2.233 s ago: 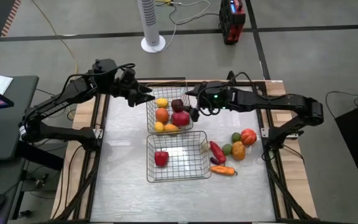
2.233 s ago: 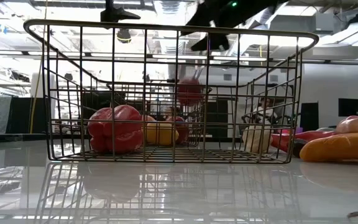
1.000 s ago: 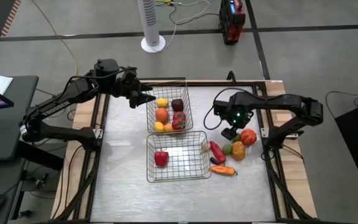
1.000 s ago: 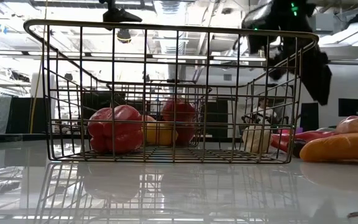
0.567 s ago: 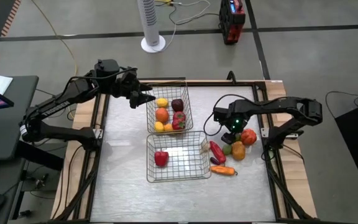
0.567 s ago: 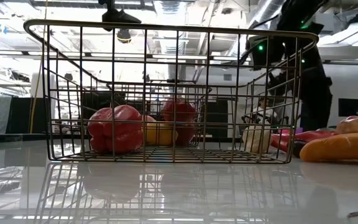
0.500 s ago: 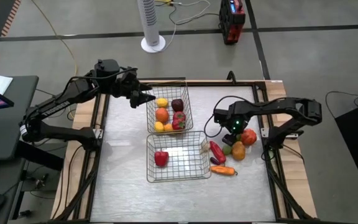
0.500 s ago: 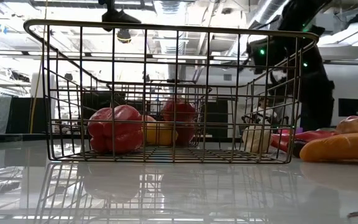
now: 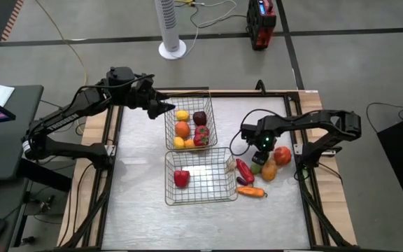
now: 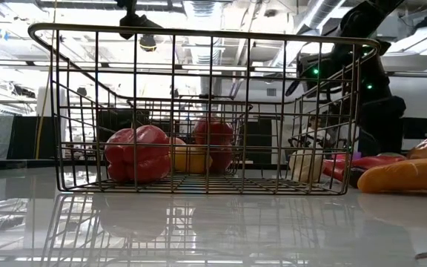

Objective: Sort produce into baskets
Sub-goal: Put the top green lime into the top wire basket

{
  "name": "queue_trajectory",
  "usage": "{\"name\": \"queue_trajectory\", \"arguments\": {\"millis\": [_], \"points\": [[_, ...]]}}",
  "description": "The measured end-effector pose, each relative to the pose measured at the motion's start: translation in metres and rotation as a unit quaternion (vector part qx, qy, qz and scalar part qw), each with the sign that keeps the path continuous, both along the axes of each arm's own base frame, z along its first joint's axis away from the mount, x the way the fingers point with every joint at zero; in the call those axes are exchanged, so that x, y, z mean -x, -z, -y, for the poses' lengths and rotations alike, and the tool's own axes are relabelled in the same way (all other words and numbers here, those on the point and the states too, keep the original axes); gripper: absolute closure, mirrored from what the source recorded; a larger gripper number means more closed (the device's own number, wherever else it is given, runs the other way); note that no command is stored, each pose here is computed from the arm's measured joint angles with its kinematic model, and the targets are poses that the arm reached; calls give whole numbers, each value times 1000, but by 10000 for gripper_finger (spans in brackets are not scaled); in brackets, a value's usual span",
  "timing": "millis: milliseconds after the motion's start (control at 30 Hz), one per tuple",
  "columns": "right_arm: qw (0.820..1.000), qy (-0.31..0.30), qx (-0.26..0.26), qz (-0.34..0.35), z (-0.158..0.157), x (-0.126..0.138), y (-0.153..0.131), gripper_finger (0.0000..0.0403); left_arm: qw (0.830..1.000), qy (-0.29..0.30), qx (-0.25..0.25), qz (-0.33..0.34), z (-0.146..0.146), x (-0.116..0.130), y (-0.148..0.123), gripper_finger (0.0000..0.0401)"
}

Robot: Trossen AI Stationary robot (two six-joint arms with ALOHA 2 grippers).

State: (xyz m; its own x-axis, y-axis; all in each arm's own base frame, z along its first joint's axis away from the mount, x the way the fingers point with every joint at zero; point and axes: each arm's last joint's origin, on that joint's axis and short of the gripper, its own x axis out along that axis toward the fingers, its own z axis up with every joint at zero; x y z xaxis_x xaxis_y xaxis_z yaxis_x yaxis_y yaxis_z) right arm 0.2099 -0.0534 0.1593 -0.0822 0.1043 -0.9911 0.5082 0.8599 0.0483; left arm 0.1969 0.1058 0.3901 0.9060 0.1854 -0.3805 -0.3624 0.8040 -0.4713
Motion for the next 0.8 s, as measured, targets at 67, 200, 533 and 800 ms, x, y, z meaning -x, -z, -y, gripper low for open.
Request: {"name": "queue_trajectory", "arguments": {"millis": [67, 200, 533, 800], "points": [[1000, -6, 2, 11, 3, -4, -4, 135, 1000, -5, 4, 0, 0, 0, 0, 38], [998, -6, 17, 60, 12, -17, -27, 137, 1000, -15, 19, 3, 0, 0, 0, 38], [954, 22, 116, 276, 43, -62, -128, 137, 998, -56, -19, -2, -3, 0, -1, 38], [844, 17, 157, 512, 36, -107, -173, 137, 992, -82, -97, 18, -7, -1, -10, 38]]}}
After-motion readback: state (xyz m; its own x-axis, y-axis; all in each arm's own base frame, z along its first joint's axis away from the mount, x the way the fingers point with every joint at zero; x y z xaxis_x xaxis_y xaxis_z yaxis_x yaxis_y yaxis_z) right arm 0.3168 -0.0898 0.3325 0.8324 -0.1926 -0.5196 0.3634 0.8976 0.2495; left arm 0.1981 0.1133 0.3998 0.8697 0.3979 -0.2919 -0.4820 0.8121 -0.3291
